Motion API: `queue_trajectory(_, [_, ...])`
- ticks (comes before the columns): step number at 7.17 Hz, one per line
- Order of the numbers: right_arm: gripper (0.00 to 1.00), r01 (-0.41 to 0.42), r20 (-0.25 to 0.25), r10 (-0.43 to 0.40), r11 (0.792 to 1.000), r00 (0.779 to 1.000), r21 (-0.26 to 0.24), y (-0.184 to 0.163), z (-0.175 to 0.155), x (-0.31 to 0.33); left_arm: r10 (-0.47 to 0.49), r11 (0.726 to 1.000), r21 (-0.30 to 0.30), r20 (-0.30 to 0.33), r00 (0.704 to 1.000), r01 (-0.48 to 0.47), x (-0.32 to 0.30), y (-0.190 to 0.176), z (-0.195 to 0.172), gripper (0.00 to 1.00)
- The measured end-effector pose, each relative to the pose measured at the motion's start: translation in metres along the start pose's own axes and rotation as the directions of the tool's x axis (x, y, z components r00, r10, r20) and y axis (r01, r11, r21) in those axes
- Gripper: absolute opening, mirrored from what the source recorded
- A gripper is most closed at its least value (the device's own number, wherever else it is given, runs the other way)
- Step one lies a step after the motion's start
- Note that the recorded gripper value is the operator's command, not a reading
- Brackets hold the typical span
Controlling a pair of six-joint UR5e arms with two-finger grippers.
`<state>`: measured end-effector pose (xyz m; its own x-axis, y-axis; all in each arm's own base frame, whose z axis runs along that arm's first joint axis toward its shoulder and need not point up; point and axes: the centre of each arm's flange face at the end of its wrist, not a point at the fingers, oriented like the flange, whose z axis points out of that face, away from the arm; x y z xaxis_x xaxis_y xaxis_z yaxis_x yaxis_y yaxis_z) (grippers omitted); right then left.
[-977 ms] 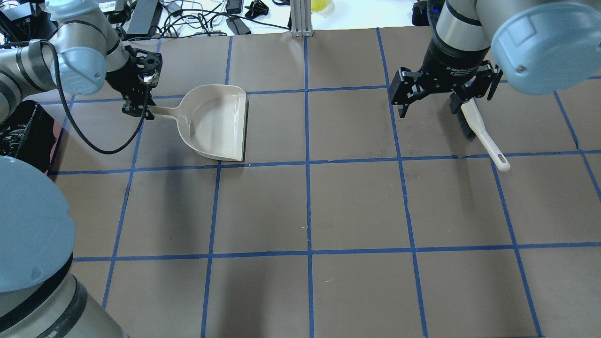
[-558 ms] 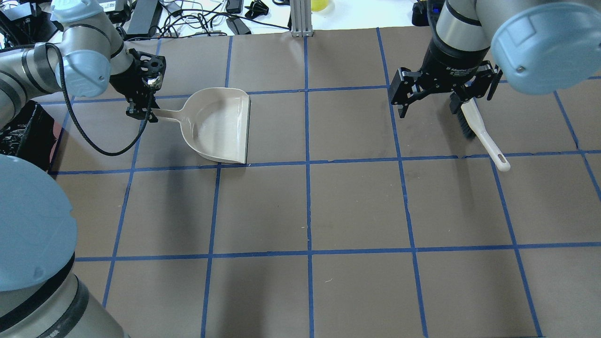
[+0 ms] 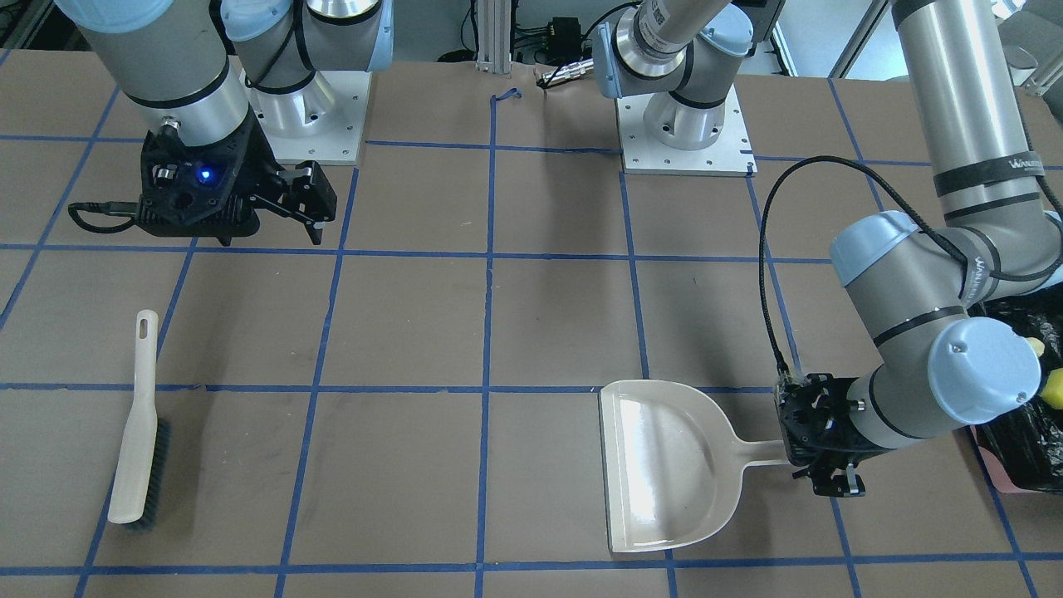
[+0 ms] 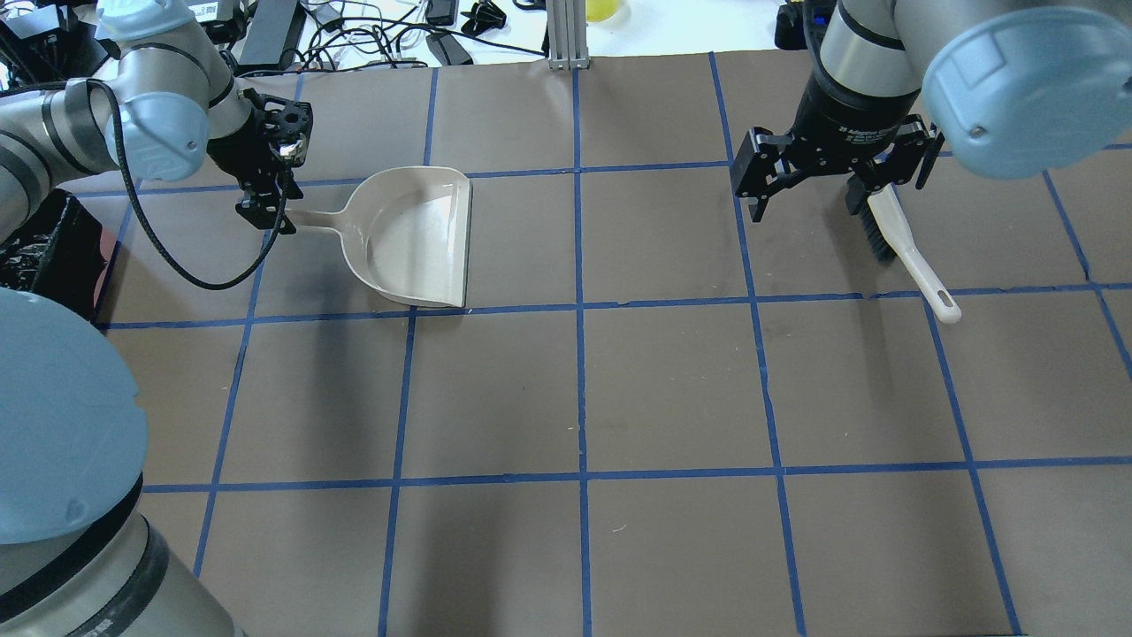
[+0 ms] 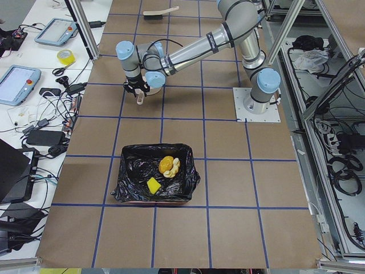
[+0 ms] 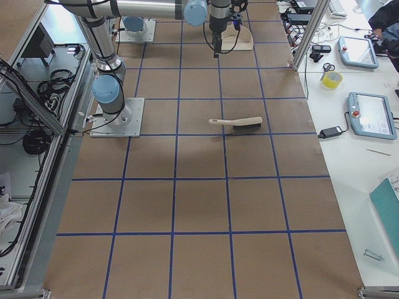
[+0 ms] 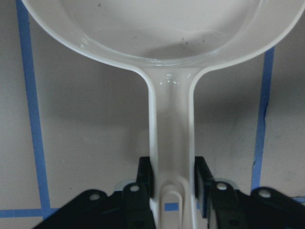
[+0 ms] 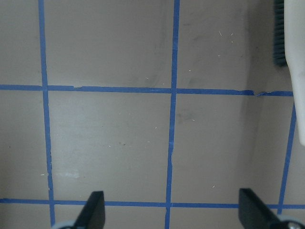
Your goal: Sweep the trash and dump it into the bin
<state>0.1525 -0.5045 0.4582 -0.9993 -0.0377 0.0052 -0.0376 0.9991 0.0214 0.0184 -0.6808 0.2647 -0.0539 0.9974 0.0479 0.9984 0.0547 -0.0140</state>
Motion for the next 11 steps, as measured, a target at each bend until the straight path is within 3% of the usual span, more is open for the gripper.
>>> queue_trajectory(2, [1.00,0.000,-0.001,0.000,1.000,1.000,-0.009,-0.001,0.004,0.000,-0.112,0.993,0.032,0.033,0.993,0.111,0.008,-0.024,-0.035,0.97])
queue_trajectory(4, [1.00,0.000,0.001,0.000,1.000,1.000,-0.011,-0.001,0.005,0.000,-0.235,0.971,0.037,0.002,0.972,0.235,0.030,-0.055,-0.087,0.98])
queue_trajectory(6, [1.00,0.006,-0.001,-0.006,1.000,1.000,-0.003,-0.001,0.003,0.001,-0.399,0.916,0.027,-0.056,0.915,0.401,0.063,-0.072,-0.140,1.00])
queue_trajectory(8, [1.00,0.008,-0.002,-0.008,1.000,1.000,0.010,0.006,-0.007,0.002,-0.592,0.805,0.016,-0.061,0.804,0.593,0.095,-0.083,-0.179,1.00])
queue_trajectory(9, [1.00,0.008,-0.003,-0.008,1.000,1.000,0.017,0.009,-0.011,0.002,-0.680,0.732,0.018,-0.048,0.731,0.682,0.109,-0.093,-0.195,1.00])
queue_trajectory(10, [1.00,0.009,-0.003,-0.009,1.000,1.000,0.030,0.012,-0.017,0.002,-0.776,0.630,0.019,-0.036,0.630,0.777,0.122,-0.102,-0.207,1.00])
queue_trajectory(11, [1.00,0.011,-0.004,-0.011,0.999,1.000,0.043,0.015,-0.022,0.002,-0.864,0.502,0.017,-0.031,0.503,0.864,0.133,-0.108,-0.213,1.00])
